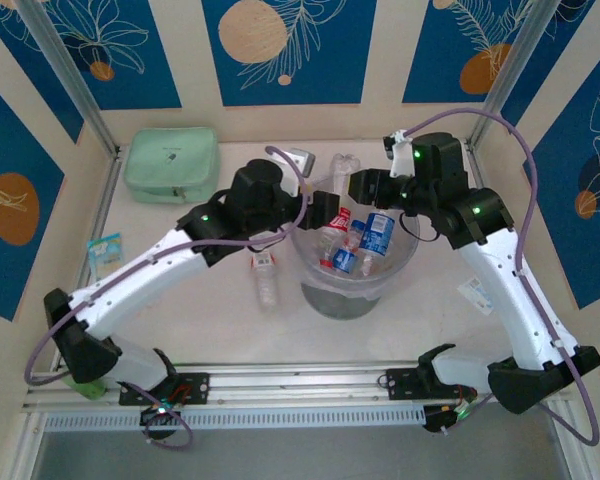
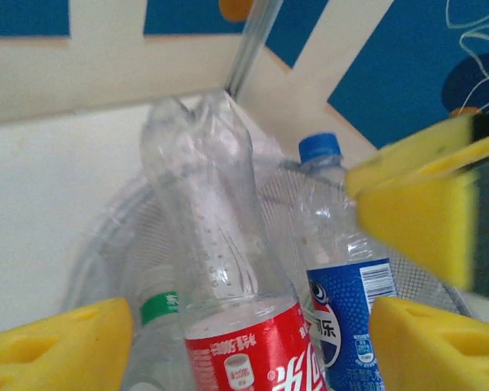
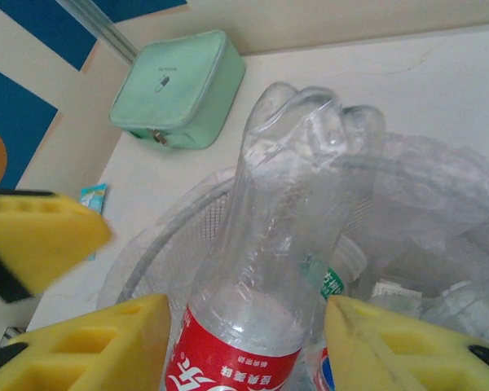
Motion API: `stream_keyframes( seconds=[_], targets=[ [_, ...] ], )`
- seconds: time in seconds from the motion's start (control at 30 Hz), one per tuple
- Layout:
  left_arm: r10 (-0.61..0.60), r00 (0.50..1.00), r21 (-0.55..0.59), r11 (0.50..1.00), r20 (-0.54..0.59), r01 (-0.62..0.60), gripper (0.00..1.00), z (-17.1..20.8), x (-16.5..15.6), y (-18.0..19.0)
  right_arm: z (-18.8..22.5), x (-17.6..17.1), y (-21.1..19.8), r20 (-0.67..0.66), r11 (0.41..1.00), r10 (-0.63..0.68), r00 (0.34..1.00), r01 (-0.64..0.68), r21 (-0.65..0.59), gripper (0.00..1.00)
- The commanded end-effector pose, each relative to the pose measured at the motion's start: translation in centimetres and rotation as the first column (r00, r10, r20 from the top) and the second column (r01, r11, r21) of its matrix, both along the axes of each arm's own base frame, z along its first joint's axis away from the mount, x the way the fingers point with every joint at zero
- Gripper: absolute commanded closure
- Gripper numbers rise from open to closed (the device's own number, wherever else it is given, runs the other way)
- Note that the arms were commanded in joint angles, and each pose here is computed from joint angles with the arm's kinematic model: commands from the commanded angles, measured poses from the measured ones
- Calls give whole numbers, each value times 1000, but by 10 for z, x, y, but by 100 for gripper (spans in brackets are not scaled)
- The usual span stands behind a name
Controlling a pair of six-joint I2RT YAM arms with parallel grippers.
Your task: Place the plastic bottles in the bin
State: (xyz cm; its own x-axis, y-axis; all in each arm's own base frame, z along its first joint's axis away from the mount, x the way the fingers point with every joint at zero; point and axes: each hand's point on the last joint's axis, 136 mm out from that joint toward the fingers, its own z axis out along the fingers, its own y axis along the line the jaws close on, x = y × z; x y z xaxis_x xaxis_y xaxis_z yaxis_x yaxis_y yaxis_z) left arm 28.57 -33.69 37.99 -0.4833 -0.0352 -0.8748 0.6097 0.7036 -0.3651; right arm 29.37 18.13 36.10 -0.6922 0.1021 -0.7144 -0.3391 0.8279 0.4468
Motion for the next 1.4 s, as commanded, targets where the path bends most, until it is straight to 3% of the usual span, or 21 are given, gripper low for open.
stream_keyframes(
  seconds=[0.0, 0.2, 0.4, 0.5, 0.6, 0.73, 0.8, 0.87, 0.97, 1.03, 1.13, 1.37],
  targets=[
    [121, 990, -7, 993, 67, -121, 27, 29, 2, 47, -17, -1, 10, -28, 999, 26, 999, -27, -43, 48],
    [292, 955, 28, 956, -48, -291, 28, -7, -1, 123, -56, -5, 16, -126, 991, 40, 991, -55, -120, 53],
    [339, 892, 107, 941, -298, -322, 24, -110, -13, 154, -104, -12, 24, -199, 981, -8, 980, -31, -191, 53],
    [379, 846, 133, 925, -375, -355, 23, -159, -17, 159, -112, -20, 33, -254, 991, -2, 967, -33, -132, 58],
    [402, 813, 147, 915, -422, -376, 23, -189, -16, 161, -100, -29, 39, -275, 996, 33, 961, -56, -75, 60],
    [393, 817, 149, 919, -423, -365, 23, -196, -7, 155, -50, -37, 32, -178, 998, 55, 982, -62, -34, 60],
    [388, 820, 151, 921, -420, -359, 23, -198, -4, 153, -25, -34, 24, -106, 999, 37, 994, -41, -34, 54],
    [401, 816, 171, 916, -417, -363, 24, -203, -1, 153, -4, -24, 13, -26, 998, -1, 1000, -1, -57, 42],
    [410, 803, 207, 912, -432, -354, 23, -219, 1, 153, 14, -4, 8, 42, 996, -27, 999, 31, -82, 37],
    [403, 797, 214, 915, -451, -342, 20, -230, -1, 150, 22, 8, 12, 77, 996, -19, 997, 26, -87, 39],
    [407, 785, 225, 913, -467, -340, 16, -249, -7, 148, 28, 32, 25, 111, 995, 5, 994, 6, -98, 51],
    [403, 763, 251, 915, -506, -317, 15, -281, -23, 139, 18, 92, 52, 128, 992, 4, 992, 12, -123, 55]
  ],
)
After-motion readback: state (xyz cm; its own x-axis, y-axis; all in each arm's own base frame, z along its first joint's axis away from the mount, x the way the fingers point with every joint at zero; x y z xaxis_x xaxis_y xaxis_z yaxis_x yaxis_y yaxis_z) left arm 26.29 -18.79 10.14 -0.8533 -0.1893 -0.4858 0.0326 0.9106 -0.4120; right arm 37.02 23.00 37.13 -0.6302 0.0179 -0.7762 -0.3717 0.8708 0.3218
